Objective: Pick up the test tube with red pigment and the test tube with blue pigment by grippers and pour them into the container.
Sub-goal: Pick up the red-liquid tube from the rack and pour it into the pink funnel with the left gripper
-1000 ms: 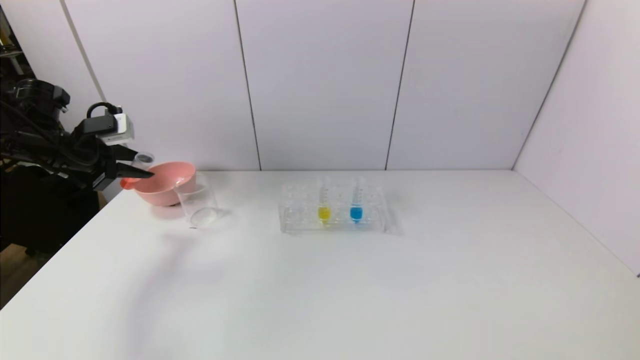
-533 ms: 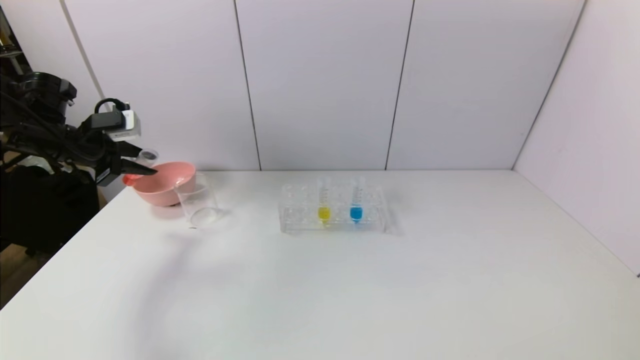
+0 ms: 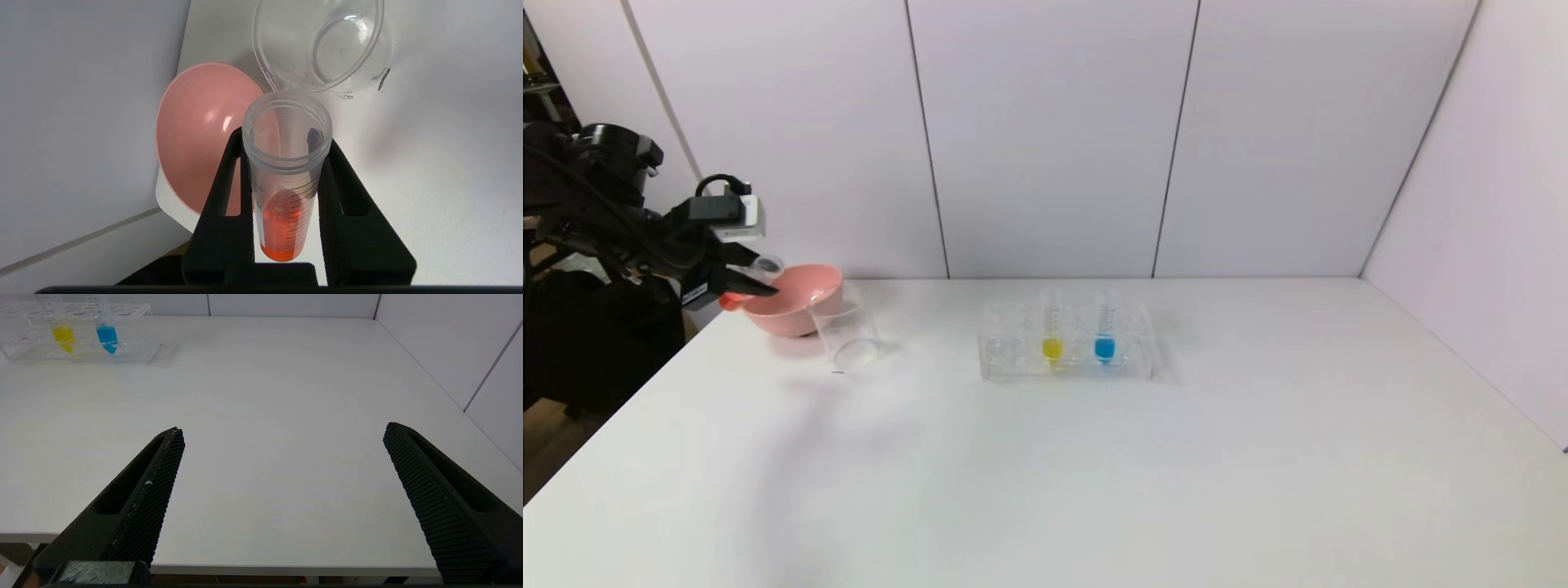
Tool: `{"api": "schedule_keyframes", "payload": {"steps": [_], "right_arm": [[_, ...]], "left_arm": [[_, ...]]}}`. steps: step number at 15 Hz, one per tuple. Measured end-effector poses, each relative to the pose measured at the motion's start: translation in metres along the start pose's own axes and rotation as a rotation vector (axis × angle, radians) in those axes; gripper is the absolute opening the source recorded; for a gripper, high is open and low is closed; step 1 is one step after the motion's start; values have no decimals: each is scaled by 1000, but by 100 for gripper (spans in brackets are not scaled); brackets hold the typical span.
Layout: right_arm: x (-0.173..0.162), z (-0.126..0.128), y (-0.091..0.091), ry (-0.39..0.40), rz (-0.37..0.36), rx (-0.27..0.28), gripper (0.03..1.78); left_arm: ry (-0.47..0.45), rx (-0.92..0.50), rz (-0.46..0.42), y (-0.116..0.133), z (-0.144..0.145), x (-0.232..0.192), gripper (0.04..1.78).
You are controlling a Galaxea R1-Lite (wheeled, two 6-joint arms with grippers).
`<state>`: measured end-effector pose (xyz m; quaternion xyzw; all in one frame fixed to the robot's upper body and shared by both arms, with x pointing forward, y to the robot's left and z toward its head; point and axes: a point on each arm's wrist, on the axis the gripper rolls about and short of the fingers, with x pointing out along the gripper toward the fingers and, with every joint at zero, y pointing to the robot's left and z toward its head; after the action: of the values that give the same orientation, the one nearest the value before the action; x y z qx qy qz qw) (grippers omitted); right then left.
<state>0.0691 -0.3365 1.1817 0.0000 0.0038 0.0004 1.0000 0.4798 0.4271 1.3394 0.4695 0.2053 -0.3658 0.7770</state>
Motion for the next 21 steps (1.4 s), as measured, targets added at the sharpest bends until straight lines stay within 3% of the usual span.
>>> {"api": "schedule_keyframes", "payload": {"steps": [21], "right_arm": [[0,0,0,0,0,0,178]], "left_arm": [[152,101,-35,-3,16,33,46]]}}
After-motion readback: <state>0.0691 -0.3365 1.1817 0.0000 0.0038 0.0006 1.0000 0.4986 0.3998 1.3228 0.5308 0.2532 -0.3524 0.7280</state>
